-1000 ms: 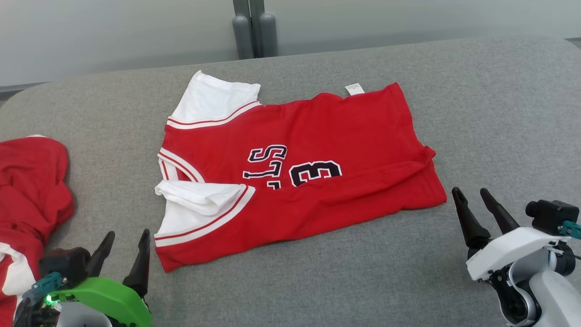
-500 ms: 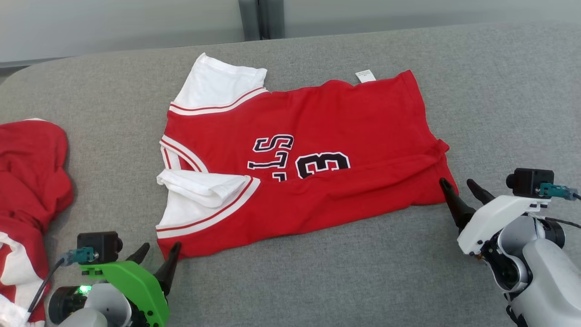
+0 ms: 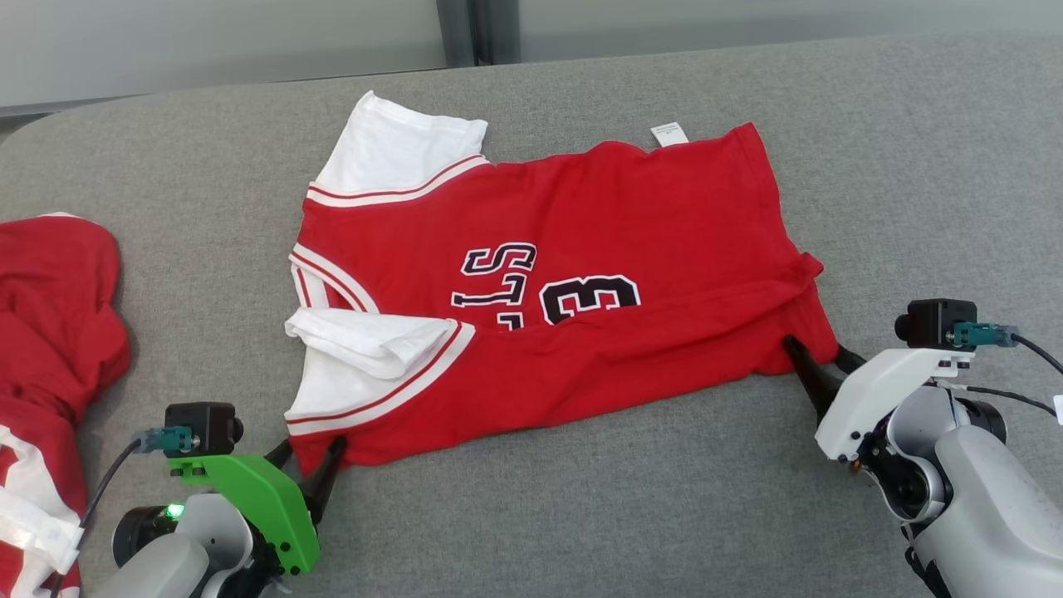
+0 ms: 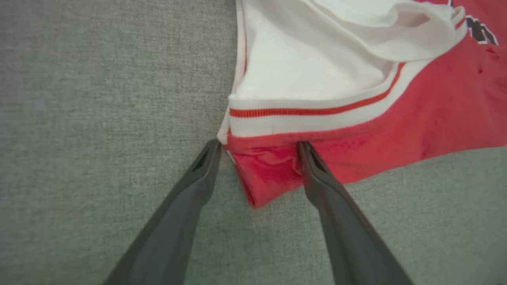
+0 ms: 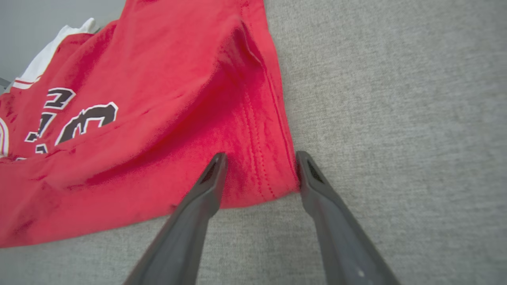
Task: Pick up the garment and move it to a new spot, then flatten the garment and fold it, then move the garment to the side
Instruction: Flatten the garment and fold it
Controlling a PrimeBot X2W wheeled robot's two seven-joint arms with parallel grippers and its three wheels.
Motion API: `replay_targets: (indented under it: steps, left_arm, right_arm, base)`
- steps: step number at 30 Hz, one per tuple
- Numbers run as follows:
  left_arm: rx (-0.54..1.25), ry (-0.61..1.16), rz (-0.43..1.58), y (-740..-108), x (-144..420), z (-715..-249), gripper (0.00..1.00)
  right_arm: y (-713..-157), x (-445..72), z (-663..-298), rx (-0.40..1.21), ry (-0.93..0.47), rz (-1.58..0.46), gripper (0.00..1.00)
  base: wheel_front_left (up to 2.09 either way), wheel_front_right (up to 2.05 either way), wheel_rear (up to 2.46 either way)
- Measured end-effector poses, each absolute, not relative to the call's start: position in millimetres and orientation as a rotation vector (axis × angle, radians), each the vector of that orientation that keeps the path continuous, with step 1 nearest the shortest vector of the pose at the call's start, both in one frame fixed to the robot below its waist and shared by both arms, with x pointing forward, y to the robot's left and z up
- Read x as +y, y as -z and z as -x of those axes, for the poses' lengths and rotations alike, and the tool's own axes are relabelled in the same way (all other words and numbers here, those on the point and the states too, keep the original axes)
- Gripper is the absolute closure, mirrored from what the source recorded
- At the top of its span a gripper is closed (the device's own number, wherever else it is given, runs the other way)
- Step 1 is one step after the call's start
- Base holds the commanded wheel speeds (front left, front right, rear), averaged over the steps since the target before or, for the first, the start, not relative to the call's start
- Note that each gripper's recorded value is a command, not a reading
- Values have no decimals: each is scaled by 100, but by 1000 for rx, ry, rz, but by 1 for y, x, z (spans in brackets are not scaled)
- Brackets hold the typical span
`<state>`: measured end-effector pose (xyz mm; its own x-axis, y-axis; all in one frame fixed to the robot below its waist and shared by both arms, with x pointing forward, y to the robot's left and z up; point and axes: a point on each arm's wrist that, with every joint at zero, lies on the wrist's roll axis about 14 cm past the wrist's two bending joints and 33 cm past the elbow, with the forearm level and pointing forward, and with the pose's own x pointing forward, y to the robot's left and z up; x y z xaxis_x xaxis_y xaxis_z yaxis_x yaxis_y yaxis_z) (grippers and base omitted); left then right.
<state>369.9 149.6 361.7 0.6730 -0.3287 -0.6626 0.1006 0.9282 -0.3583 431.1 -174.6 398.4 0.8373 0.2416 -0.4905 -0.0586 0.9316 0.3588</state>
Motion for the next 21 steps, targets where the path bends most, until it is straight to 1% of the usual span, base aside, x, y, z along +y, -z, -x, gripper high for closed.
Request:
replay_targets:
  steps: [1,2,11,16,21]
  left_arm:
    - [801,248,304,-361,150,-370,75]
    - [801,255,303,-361,149,-370,100]
    - [761,281,301,-376,149,-369,100]
    - [750,293,283,-389,153,-359,100]
    - [779,312,274,-394,153,-340,100]
  right_arm:
    - [-399,-173,-431,556,-165,-345,100]
    - [-401,-172,-431,553,-167,-353,100]
    - [-424,-177,-433,477,-169,-379,100]
    - [-420,-182,-413,514,-171,-401,100]
    - [-417,-193,-392,535,-151,-413,100]
  base:
    - [0,0,0]
    - [0,0,0]
    - [0,0,0]
    - [0,0,0]
    - [0,0,0]
